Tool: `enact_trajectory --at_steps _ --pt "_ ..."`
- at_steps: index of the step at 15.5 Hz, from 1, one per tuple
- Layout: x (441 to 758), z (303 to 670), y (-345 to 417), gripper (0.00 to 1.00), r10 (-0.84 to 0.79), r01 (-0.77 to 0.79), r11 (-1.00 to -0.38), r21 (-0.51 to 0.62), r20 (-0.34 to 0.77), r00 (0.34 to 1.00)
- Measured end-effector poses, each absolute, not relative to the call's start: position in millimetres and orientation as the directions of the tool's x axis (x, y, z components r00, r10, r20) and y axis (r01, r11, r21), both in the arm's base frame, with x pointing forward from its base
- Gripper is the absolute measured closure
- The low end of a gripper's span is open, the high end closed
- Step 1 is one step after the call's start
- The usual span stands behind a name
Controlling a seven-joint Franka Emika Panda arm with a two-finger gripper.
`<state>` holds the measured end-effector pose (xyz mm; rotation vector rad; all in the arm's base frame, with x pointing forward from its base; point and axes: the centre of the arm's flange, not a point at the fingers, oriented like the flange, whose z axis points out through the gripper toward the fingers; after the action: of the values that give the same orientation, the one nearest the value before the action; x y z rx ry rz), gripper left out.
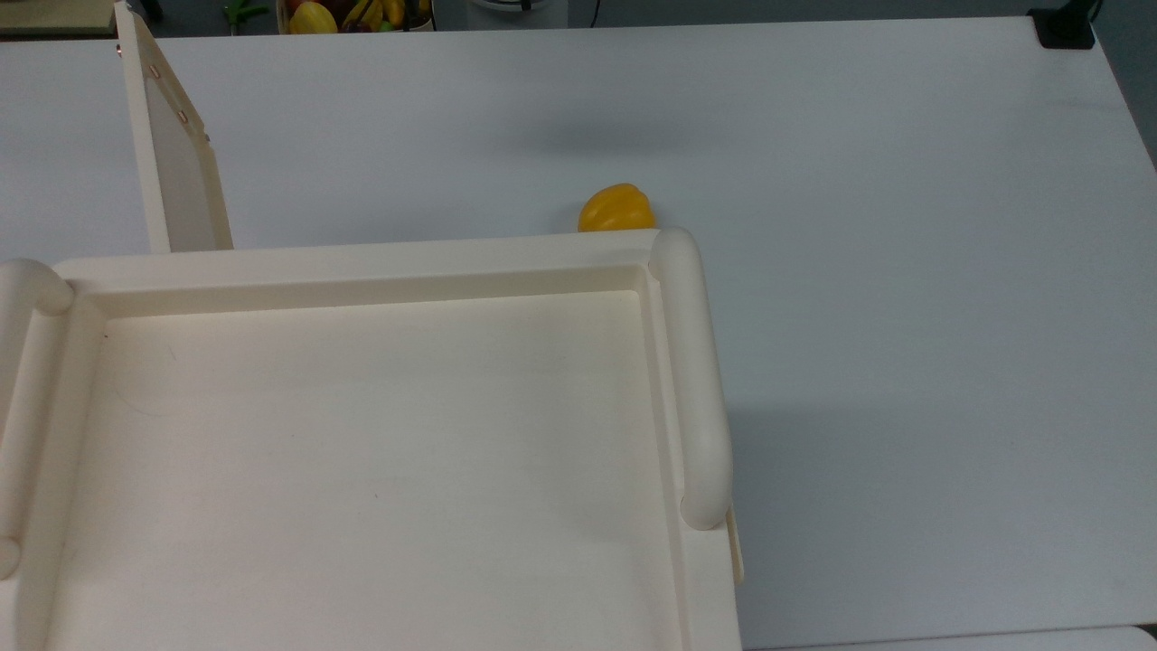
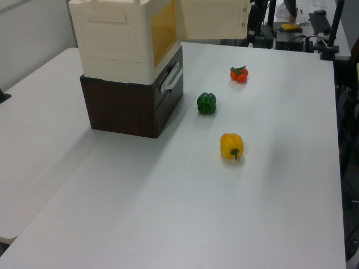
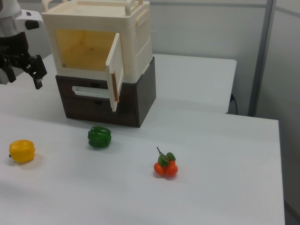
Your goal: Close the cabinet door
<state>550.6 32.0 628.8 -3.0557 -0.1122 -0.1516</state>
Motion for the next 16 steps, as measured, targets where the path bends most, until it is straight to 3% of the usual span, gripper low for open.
enact_trajectory --at_steps 7,8,16 --pt "554.4 626.2 32.3 0.04 0.083 0.092 -0.993 -0.075 0.112 0.99" --pt "554.5 626.3 32.2 0.11 0.097 0.106 -0.992 -0.073 0.114 0.989" --pt "554.7 626.3 29.2 0.97 0.138 0.146 -0.987 -0.068 0.117 0.984"
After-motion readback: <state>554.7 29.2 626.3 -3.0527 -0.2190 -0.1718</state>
